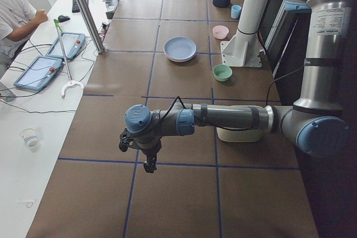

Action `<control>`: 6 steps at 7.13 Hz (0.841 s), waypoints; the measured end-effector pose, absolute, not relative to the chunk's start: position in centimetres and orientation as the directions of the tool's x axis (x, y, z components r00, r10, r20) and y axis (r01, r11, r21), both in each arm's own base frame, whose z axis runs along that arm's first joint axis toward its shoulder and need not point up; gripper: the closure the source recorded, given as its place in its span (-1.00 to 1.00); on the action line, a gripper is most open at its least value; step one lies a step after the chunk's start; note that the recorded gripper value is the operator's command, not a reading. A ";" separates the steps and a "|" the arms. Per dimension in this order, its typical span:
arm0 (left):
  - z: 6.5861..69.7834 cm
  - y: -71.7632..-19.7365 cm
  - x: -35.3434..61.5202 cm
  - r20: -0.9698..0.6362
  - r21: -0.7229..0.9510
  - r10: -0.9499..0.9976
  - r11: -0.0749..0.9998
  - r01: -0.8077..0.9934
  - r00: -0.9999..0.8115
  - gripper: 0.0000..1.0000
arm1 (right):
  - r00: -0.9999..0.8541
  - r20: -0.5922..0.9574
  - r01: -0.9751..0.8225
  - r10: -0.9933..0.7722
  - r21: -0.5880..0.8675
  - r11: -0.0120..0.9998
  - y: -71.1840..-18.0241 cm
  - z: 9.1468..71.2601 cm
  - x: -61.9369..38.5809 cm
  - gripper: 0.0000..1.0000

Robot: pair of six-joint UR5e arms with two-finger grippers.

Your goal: Stack three plates with pink and blue

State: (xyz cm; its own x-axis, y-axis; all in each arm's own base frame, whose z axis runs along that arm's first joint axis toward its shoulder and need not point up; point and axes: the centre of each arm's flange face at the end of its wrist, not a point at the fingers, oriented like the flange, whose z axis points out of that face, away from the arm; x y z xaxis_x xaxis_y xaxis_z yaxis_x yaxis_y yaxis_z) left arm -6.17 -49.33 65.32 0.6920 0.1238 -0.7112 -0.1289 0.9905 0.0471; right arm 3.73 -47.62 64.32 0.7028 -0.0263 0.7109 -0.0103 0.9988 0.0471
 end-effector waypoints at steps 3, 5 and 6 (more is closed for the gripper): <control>64.7 -49.0 -6.3 -0.707 0.070 0.138 0.990 -0.126 0.694 -1.00 | 0.701 0.713 -0.013 -0.023 0.044 0.999 -47.5 64.5 3.7 -1.00; 63.7 -49.2 -6.3 -0.705 0.085 0.148 0.989 -0.125 0.694 -1.00 | 0.705 0.709 -0.014 -0.018 0.039 0.999 -47.4 65.0 3.7 -1.00; 63.4 -49.3 -6.3 -0.705 0.090 0.151 0.988 -0.124 0.693 -1.00 | 0.706 0.708 -0.014 -0.015 0.035 0.999 -47.3 65.2 3.8 -1.00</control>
State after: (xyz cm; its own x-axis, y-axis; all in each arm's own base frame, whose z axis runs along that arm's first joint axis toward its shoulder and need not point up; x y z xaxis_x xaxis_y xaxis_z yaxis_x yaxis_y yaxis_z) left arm -6.34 -49.28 63.38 0.6927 0.1511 -0.7052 -0.1239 0.9882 0.0900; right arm 3.76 -47.29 65.20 0.7062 -0.0146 0.7079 -0.0140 0.9993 0.0346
